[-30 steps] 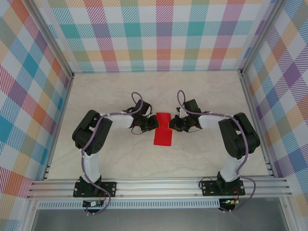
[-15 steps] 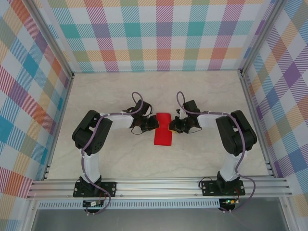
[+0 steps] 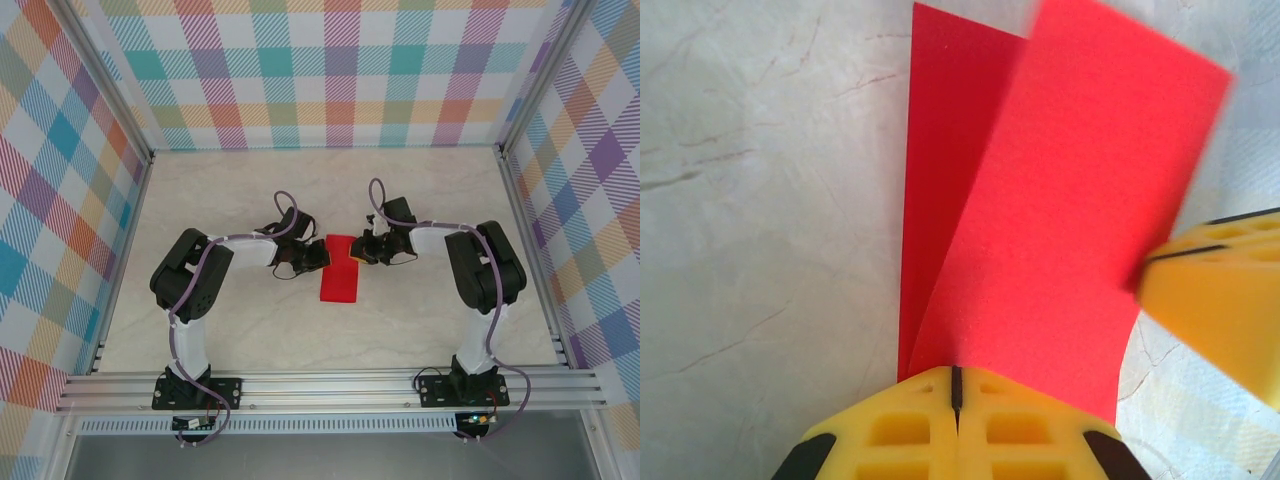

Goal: Fold a paper plane with a square sheet of paper (pick it up from the middle)
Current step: Fold the square sheet of paper in half at the center of the table.

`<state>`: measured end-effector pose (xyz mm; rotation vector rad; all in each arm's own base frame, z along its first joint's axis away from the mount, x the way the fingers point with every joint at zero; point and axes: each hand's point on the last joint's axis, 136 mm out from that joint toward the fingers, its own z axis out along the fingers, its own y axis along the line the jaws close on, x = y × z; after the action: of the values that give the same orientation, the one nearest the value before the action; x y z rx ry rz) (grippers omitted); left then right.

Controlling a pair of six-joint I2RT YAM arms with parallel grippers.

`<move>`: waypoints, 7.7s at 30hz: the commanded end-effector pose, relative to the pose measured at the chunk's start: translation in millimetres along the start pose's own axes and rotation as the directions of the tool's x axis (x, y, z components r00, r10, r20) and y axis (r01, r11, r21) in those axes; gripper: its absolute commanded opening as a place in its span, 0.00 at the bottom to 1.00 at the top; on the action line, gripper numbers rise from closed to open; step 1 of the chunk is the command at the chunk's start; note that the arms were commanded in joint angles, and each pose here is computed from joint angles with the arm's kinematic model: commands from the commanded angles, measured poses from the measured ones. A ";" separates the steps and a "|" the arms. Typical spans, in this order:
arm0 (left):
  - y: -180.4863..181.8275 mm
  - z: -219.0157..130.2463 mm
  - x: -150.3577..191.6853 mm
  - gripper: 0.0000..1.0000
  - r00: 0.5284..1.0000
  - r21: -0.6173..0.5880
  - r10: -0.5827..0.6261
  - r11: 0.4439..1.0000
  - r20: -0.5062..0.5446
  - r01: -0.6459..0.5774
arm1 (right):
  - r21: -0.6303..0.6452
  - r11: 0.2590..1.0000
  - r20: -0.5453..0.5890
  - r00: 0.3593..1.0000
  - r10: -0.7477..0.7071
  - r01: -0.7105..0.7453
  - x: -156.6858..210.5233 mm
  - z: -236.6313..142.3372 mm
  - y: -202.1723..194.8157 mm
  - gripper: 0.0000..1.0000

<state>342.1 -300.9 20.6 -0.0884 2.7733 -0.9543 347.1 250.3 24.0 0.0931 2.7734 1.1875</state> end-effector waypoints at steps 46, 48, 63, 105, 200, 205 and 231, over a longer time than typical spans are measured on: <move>47.6 7.1 38.9 0.00 0.993 -0.193 -0.030 0.981 -0.114 0.007 | 0.066 0.998 -0.016 1.000 0.020 -0.019 -52.0 6.9 -4.9 0.11; 47.0 6.7 38.1 0.00 0.993 -0.192 -0.028 0.981 -0.113 0.006 | 0.076 0.996 -0.026 0.999 0.043 -0.041 -50.6 11.9 -12.6 0.11; 45.2 4.0 36.4 0.00 0.994 -0.194 -0.023 0.981 -0.108 0.002 | -0.020 0.998 -0.015 0.998 0.058 -0.058 -68.4 -4.7 7.1 0.12; 44.4 2.8 37.6 0.00 0.994 -0.187 -0.025 0.982 -0.106 0.005 | 0.070 0.996 -0.063 0.996 0.062 -0.057 -45.1 8.4 -9.4 0.10; 41.5 -1.0 39.5 0.00 0.994 -0.170 -0.014 0.985 -0.106 -0.004 | 0.000 0.998 -0.172 0.984 0.056 -0.057 122.2 -6.6 -2.0 0.13; 39.7 -1.5 38.2 0.00 0.995 -0.166 -0.012 0.986 -0.101 -0.005 | -0.033 0.999 -0.172 0.985 0.020 -0.026 125.0 -13.9 15.3 0.14; -11.6 -32.0 20.5 0.14 0.999 -0.016 0.027 0.999 -0.038 -0.028 | 0.082 0.995 -0.122 0.991 -0.048 0.059 111.7 -24.9 17.7 0.16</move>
<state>326.5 -290.9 25.1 -0.0677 2.8200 -0.8970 220.0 259.4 24.9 0.0006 2.9511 1.1805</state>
